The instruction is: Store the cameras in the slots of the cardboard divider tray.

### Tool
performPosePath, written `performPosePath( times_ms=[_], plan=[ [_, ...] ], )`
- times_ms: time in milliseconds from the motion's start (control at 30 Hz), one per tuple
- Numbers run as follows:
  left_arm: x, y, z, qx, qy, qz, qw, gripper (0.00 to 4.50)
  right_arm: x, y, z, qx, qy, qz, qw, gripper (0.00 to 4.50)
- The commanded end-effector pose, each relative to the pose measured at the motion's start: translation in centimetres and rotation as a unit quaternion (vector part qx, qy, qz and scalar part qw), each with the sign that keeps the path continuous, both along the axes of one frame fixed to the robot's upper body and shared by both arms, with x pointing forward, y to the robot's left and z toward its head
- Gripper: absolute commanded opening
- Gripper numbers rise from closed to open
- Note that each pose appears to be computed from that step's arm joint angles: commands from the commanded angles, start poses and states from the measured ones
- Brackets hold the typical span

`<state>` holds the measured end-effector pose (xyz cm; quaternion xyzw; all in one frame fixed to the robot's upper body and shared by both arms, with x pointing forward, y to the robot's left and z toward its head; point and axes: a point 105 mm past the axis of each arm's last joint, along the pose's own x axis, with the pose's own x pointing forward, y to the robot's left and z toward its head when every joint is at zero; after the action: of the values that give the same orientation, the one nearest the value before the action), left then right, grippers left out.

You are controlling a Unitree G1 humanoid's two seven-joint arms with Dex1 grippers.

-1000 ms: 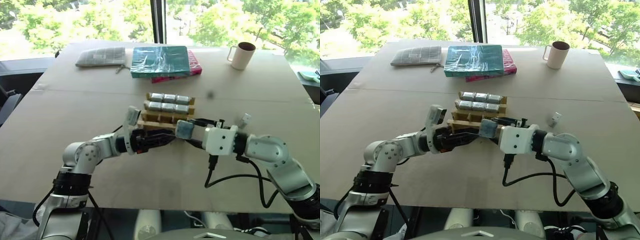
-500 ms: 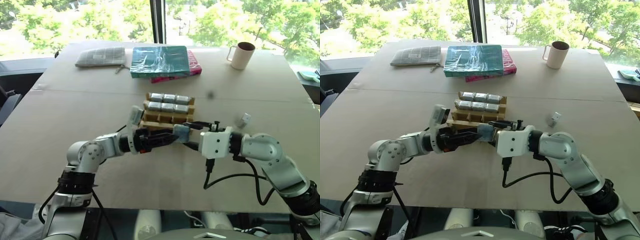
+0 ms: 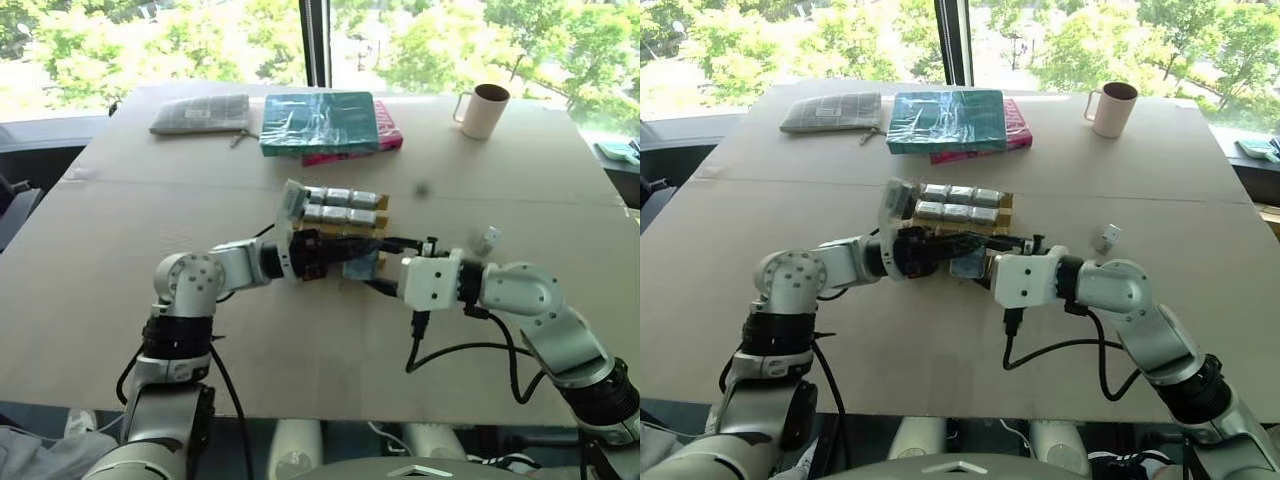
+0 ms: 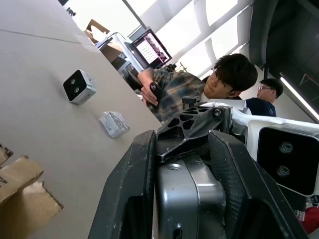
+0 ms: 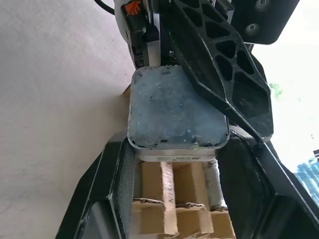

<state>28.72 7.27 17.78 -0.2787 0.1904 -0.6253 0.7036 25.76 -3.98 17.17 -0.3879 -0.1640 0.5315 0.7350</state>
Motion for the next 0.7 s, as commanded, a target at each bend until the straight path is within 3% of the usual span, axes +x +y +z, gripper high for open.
performPosePath(
  times_ms=[33,267,467,700],
  plan=[
    [-0.8,-1.4,1.3,0.018,-0.031,-0.011,0.999,1.08,0.0,-0.1,0.5,-0.003,-0.022,-0.006,1.000,1.83],
    [-1.2,-1.9,2.2,0.026,-0.038,-0.008,0.999,1.08,0.3,-0.7,0.8,0.002,-0.025,-0.022,0.999,1.83],
    [-1.3,-2.1,2.4,0.039,-0.034,-0.002,0.999,3.85,0.3,-0.7,1.0,0.003,-0.028,-0.024,0.999,1.83],
    [-1.6,-1.5,2.3,0.049,-0.026,-0.006,0.998,3.85,0.4,-1.2,1.1,0.002,-0.030,-0.036,0.999,1.83]
  ],
)
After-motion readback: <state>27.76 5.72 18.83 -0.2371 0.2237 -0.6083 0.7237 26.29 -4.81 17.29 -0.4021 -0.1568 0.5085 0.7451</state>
